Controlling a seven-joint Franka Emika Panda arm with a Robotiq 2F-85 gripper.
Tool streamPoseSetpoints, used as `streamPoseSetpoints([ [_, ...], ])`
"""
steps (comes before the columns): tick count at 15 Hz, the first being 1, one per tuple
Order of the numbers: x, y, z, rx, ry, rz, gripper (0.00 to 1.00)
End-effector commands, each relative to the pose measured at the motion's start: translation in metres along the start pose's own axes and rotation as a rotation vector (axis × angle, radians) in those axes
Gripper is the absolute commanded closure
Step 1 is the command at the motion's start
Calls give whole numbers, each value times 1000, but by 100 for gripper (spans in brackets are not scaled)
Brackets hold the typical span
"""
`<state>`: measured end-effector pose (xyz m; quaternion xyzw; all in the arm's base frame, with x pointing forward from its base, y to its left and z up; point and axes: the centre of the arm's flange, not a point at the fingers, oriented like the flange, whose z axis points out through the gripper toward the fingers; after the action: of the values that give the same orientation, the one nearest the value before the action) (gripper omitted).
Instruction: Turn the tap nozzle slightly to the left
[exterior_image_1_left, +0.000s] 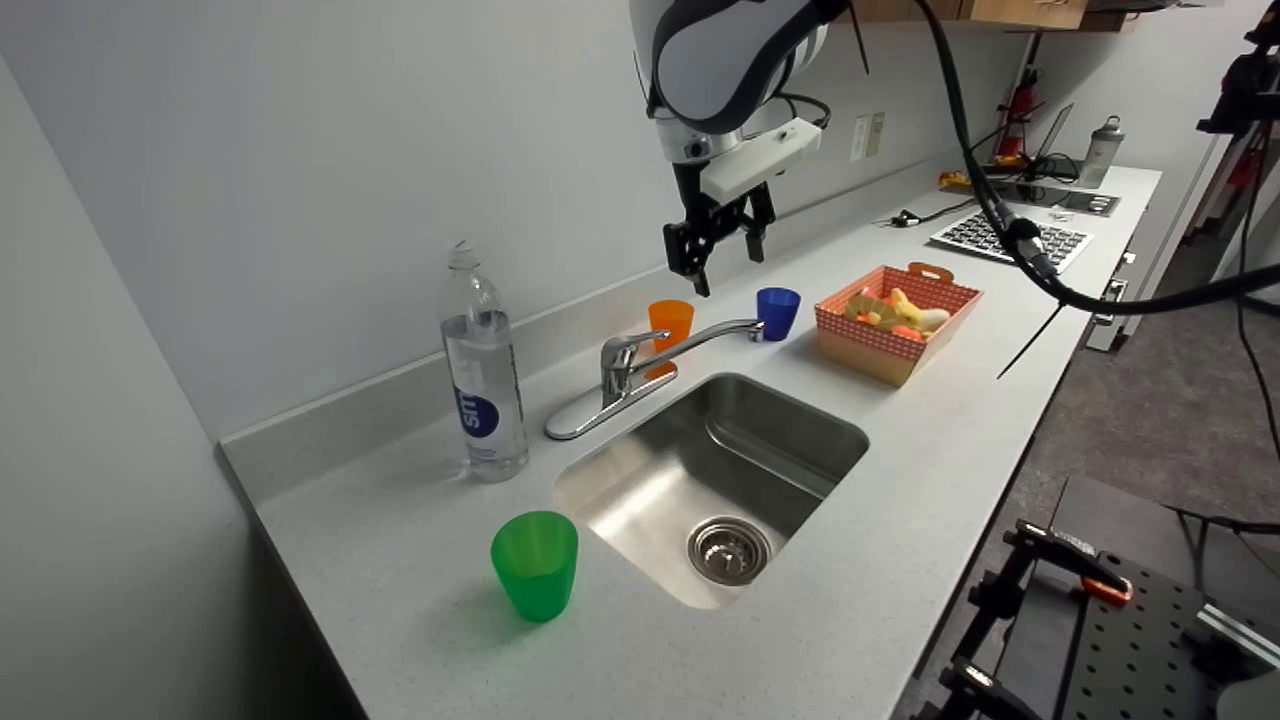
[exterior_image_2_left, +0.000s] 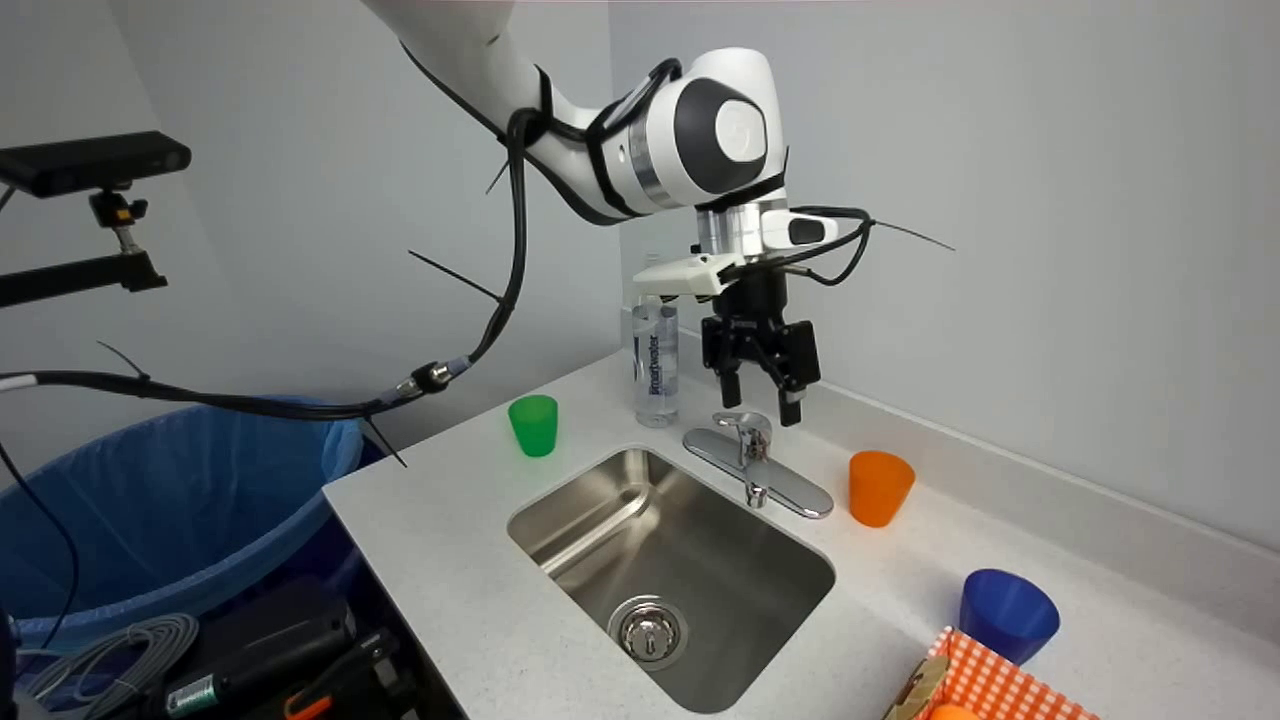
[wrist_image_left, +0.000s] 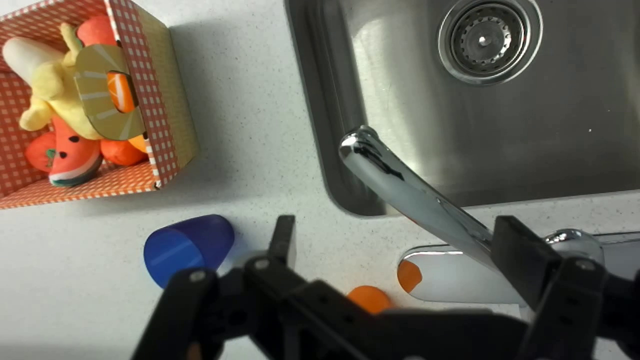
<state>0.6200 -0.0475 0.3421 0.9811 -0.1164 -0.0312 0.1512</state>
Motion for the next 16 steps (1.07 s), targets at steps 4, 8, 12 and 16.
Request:
streamPoseSetpoints([
  [4, 0, 0, 0, 0, 0, 0, 0],
  [8, 0, 0, 0, 0, 0, 0, 0],
  [12, 10, 1, 6, 3, 1, 13, 0],
  [16, 27, 2, 18, 5, 5, 32, 0],
])
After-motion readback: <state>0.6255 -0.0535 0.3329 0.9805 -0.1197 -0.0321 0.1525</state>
